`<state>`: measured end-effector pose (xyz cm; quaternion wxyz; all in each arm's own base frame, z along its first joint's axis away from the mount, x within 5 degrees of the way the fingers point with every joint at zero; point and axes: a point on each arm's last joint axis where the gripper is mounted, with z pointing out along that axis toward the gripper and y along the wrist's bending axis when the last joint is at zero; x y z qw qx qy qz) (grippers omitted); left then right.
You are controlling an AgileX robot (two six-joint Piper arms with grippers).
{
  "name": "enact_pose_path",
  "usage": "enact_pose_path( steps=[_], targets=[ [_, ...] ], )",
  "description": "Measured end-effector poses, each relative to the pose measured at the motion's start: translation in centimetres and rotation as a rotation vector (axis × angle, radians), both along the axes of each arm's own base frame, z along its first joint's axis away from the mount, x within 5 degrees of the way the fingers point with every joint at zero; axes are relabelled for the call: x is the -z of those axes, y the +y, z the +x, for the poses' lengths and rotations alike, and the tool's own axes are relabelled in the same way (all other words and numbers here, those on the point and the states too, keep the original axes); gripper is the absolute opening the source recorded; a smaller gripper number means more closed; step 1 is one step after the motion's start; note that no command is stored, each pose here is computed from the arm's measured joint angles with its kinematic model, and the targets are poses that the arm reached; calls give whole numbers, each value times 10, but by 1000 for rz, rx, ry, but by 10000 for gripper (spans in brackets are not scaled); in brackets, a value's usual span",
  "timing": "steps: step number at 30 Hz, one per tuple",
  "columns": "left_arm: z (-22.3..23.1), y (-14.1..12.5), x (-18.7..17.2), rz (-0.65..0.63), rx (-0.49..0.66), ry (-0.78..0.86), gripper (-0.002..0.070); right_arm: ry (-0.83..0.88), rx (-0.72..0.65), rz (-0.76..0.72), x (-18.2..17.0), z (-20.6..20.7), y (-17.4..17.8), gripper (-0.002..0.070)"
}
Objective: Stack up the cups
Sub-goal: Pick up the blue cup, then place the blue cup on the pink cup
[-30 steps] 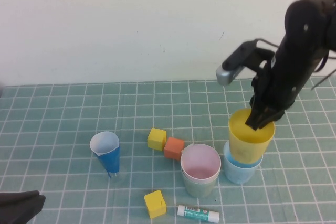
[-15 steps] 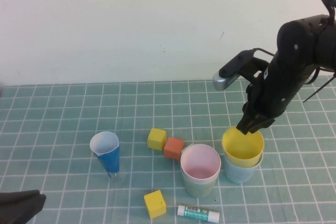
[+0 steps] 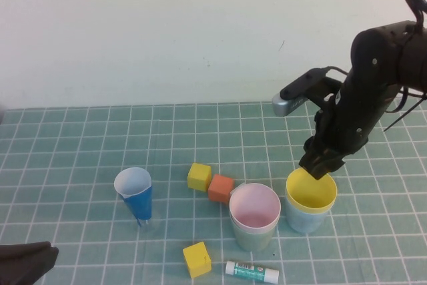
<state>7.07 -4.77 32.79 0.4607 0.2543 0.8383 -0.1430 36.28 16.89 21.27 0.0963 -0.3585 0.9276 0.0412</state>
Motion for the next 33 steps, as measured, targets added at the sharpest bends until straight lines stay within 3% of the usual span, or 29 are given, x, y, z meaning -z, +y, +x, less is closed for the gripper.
enact_pose_path(
  steps=[4,11,14,16,18,20,28,33],
  targets=[
    [0,0,0,0,0,0,0,52,18,-21,22,5,0,391],
    [-1,-2,0,-24,7,16,0,147,63,-62,77,18,-9,394],
    [-2,-3,0,-38,12,25,0,162,48,-69,85,18,-9,300],
    [-2,-3,0,-43,13,28,0,153,49,-66,83,18,-9,173],
    [-2,-3,0,-45,14,30,0,132,50,-54,74,18,-9,73],
    [-2,-3,0,-47,14,31,0,95,49,-39,55,16,-10,39],
    [-2,-3,0,-47,16,30,0,-80,4,69,-57,-15,-8,31],
    [-3,-3,1,-37,21,35,0,-108,-59,100,-95,-30,4,31]
  ],
)
